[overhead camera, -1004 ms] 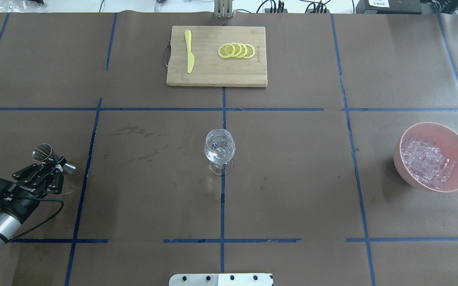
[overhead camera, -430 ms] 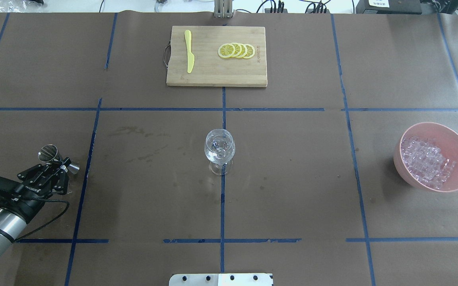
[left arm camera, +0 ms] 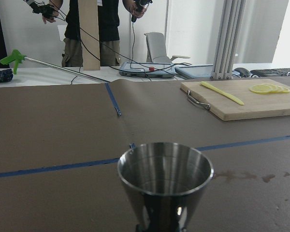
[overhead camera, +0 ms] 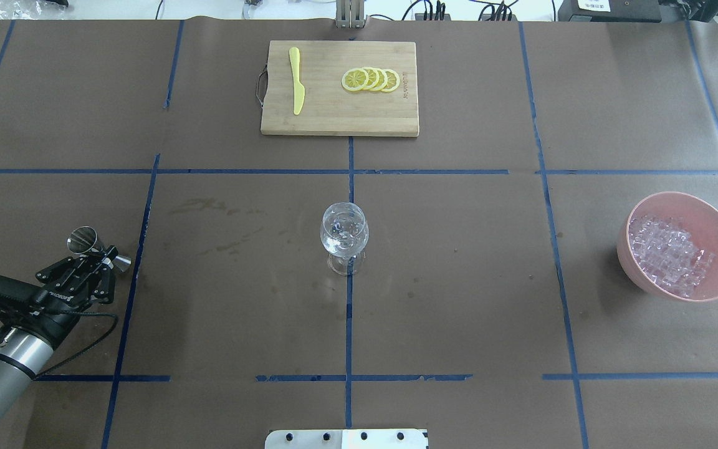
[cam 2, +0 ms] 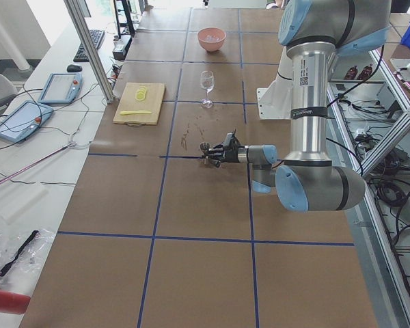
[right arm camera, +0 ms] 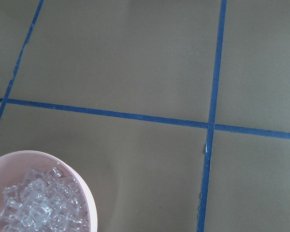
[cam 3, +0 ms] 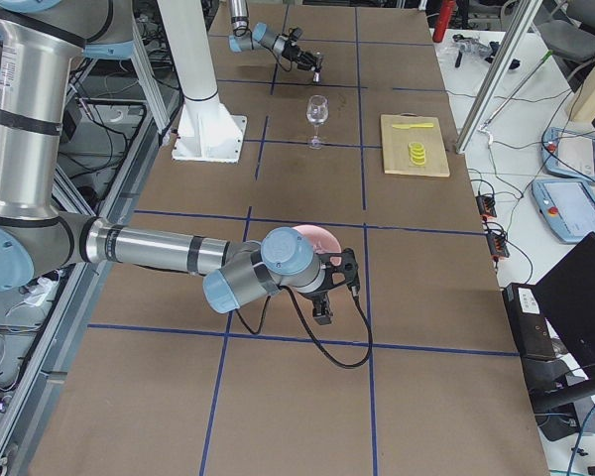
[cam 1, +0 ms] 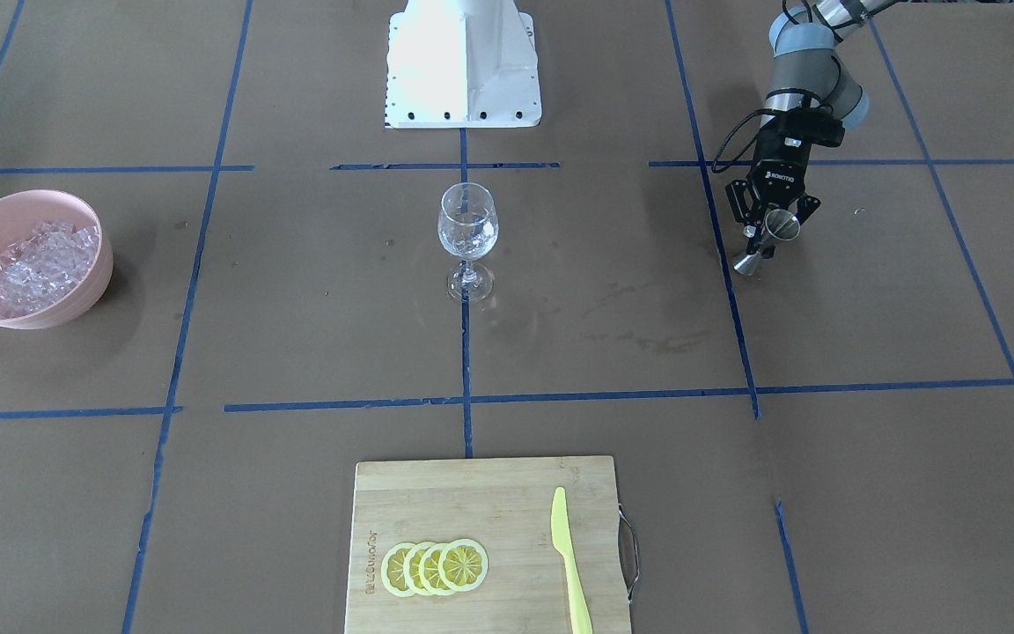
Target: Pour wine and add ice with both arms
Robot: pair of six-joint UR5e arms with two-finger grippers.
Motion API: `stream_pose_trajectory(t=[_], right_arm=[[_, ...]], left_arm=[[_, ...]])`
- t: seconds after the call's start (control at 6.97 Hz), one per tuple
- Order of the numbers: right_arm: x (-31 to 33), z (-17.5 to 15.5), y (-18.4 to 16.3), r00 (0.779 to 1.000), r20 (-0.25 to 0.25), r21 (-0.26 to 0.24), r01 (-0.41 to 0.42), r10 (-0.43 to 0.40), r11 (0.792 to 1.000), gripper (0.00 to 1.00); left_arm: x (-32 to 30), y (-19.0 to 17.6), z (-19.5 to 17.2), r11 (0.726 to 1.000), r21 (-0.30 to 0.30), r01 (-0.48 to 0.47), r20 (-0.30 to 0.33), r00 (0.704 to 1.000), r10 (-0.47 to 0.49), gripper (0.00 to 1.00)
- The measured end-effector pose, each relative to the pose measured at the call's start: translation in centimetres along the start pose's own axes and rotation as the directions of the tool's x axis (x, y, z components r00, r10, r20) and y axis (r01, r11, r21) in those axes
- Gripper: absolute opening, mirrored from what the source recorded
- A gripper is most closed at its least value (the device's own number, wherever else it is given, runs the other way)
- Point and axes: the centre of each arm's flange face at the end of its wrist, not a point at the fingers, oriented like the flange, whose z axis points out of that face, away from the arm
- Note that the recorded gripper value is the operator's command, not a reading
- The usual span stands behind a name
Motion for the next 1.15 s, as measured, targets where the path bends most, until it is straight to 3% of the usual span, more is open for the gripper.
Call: stream_pose_trajectory(t=[0.29, 0.43, 0.86, 1.0, 1.15], right_arm=[[0.0, 0.0, 0.0, 1.0, 0.0, 0.0, -0.001, 0.001, 1.0, 1.0], [0.0, 0.0, -0.02, 1.0, 0.0, 0.0, -0.001, 0.001, 1.0, 1.0], [-0.02, -0.01, -0.05, 1.0, 0.0, 0.001, -0.001, 0.001, 1.0, 1.0], [-0.02, -0.01, -0.05, 1.0, 0.0, 0.001, -0.001, 0.001, 1.0, 1.0], [-0.01, 0.0, -0.03, 1.0, 0.0, 0.0, -0.001, 0.001, 1.0, 1.0]], left_arm=[[0.1, 0.17, 0.01, 1.0, 0.0, -0.002, 0.0, 1.0, 0.002, 0.08], [0.14, 0.23, -0.01, 1.0, -0.001, -0.003, 0.0, 1.0, 0.003, 0.16], [0.04, 0.49, -0.03, 1.0, -0.005, -0.009, 0.001, 1.0, 0.009, 0.25], [-0.08, 0.65, -0.02, 1.0, -0.006, -0.012, 0.003, 1.0, 0.012, 0.48], [-0.14, 0.71, -0.01, 1.0, -0.007, -0.014, 0.003, 1.0, 0.014, 0.51]])
